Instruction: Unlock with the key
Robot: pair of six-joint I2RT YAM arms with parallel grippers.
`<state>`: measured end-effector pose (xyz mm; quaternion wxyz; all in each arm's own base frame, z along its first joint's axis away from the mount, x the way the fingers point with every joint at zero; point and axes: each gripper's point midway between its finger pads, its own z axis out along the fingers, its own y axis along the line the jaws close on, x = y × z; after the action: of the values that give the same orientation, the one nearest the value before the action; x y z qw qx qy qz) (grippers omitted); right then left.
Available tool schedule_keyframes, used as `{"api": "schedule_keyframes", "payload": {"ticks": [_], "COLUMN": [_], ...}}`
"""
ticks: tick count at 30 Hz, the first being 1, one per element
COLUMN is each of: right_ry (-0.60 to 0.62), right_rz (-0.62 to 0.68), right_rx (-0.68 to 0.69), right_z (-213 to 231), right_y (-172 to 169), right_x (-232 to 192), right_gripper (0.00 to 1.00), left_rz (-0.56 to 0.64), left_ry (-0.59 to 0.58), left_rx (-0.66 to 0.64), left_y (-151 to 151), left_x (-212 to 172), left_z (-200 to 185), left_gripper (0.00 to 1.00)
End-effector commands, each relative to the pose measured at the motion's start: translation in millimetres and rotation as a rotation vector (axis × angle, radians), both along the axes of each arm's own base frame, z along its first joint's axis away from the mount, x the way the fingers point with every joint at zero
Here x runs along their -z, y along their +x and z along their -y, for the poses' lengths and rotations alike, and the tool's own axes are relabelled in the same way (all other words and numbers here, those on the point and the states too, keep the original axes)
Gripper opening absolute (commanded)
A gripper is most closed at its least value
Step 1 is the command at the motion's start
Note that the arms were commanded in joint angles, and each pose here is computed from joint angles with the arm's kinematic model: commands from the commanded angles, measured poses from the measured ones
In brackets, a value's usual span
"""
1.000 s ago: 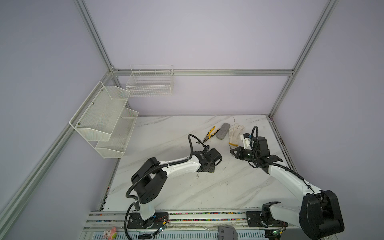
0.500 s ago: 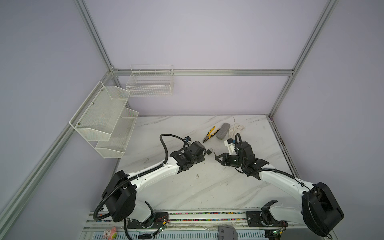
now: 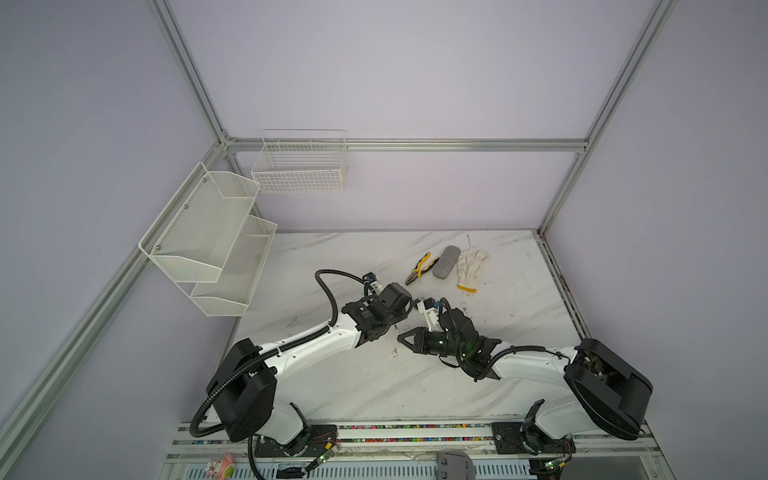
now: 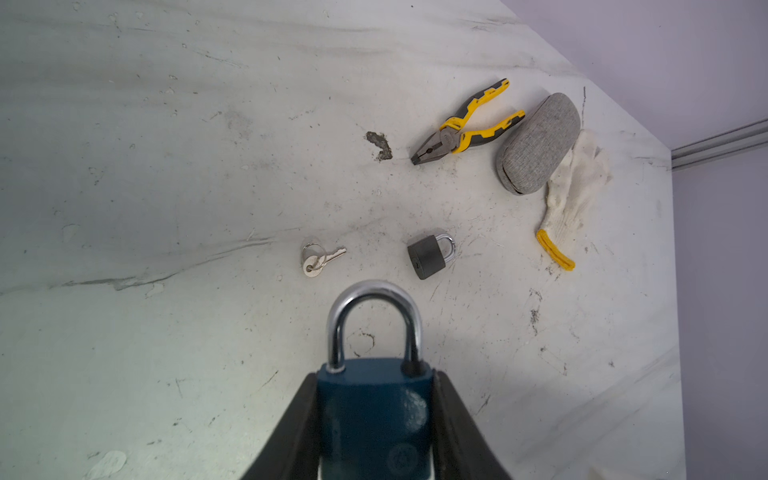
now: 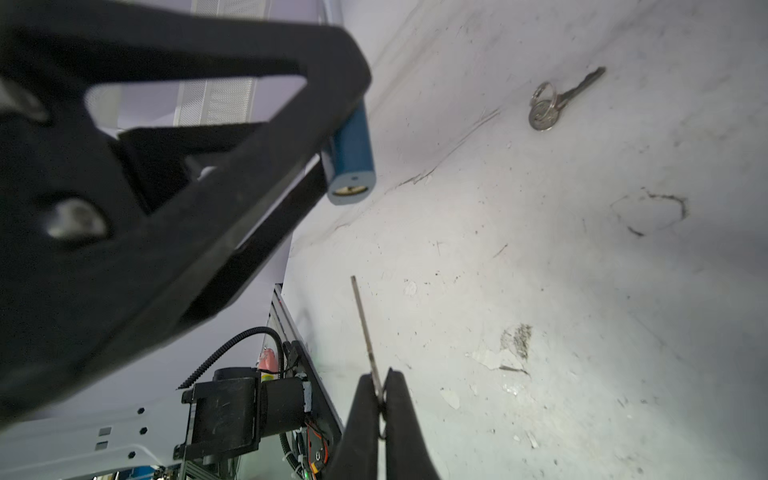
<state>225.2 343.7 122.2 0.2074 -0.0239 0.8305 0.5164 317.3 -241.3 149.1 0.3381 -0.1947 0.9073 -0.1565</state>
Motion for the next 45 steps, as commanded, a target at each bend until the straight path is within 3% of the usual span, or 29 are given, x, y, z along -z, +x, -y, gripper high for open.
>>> {"api": "schedule_keyframes", "payload": {"ticks": [1,45], "right_ry": [0.117,0.102], "right_rz": [0.033,0.027], "right_rx": [0.055,0.101], "right_z": [-6.9,-19.4], "right_y": [11.9,22.5], "right_x": [-20.9,-7.7], "right_gripper": [0.0,0.0], "left_rz": [0.063,0.065], "left_ry": [-0.03,-0.052], "left_rx": [-0.043,-0.039], "left_y": [14.4,12.8], "left_x": [-28.2,-29.4], "left_z": [2.8,3.8], "left_gripper": [0.0,0.0]}}
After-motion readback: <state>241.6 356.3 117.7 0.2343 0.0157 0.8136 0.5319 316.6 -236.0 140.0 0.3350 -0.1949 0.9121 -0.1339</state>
